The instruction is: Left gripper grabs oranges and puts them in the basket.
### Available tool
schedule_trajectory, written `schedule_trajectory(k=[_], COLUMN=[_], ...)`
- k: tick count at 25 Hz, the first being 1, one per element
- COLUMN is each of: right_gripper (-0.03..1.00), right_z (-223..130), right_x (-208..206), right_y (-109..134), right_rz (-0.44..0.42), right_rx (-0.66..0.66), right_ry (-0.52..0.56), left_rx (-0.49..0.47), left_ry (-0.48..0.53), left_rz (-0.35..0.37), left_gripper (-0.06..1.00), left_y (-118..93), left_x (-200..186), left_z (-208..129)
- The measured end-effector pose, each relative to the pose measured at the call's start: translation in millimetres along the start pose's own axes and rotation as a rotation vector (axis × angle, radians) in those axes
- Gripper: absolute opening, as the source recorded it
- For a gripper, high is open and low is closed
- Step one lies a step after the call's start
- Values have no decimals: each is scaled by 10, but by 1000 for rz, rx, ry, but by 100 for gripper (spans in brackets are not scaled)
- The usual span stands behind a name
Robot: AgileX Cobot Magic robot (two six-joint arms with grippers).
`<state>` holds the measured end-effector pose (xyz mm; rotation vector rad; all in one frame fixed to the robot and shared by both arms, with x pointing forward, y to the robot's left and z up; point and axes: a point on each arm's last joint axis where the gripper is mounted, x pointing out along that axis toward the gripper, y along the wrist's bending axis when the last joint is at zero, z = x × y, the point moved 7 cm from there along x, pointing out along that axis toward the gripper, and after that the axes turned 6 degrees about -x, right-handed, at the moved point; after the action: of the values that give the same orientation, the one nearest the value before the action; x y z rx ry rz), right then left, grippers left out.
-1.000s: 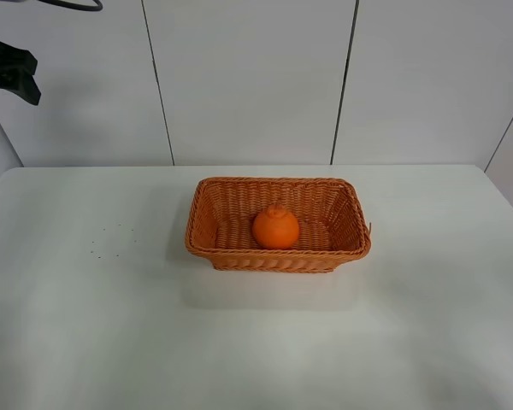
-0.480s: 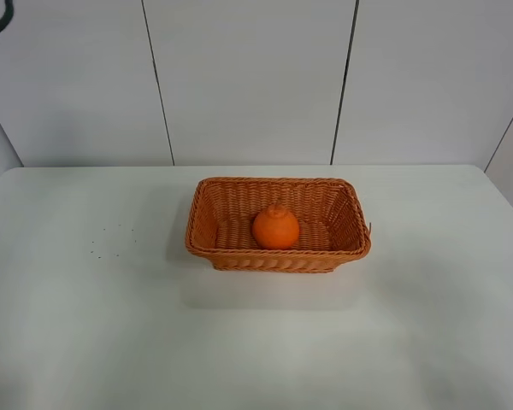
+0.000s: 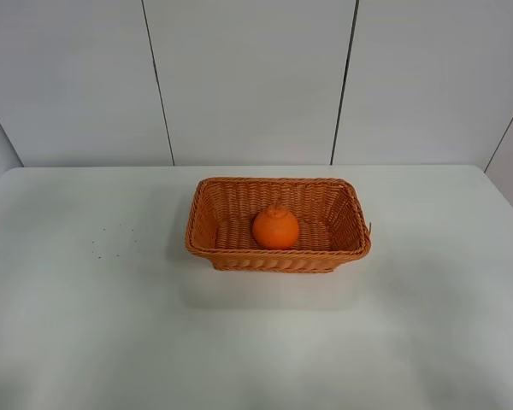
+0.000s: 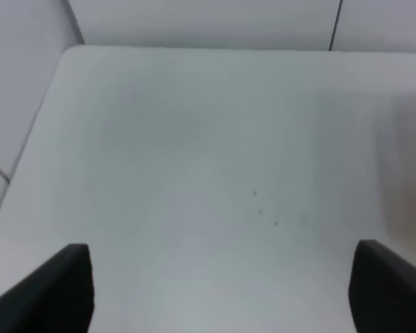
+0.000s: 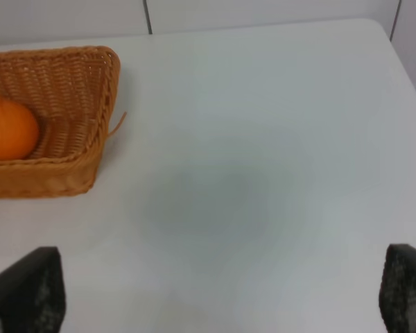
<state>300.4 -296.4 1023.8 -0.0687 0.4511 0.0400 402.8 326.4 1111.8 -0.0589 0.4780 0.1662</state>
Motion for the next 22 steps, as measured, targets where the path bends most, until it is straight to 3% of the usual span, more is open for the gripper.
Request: schedule_trajectory(k=[13, 16, 22], right_gripper=[69, 69, 69], right_z=[0, 0, 0], right_x=[0, 0, 0], right_y=[0, 0, 0], right_rz=[0, 0, 0], right_rx=[0, 0, 0], right_ry=[0, 0, 0], left_rx=[-30, -32, -41], left_ry=[5, 10, -73], left_rz=[15, 22, 14], left_gripper=[85, 85, 85], left_y=[113, 135, 148], left_x=[-431, -502, -654], left_z=[-788, -870, -885])
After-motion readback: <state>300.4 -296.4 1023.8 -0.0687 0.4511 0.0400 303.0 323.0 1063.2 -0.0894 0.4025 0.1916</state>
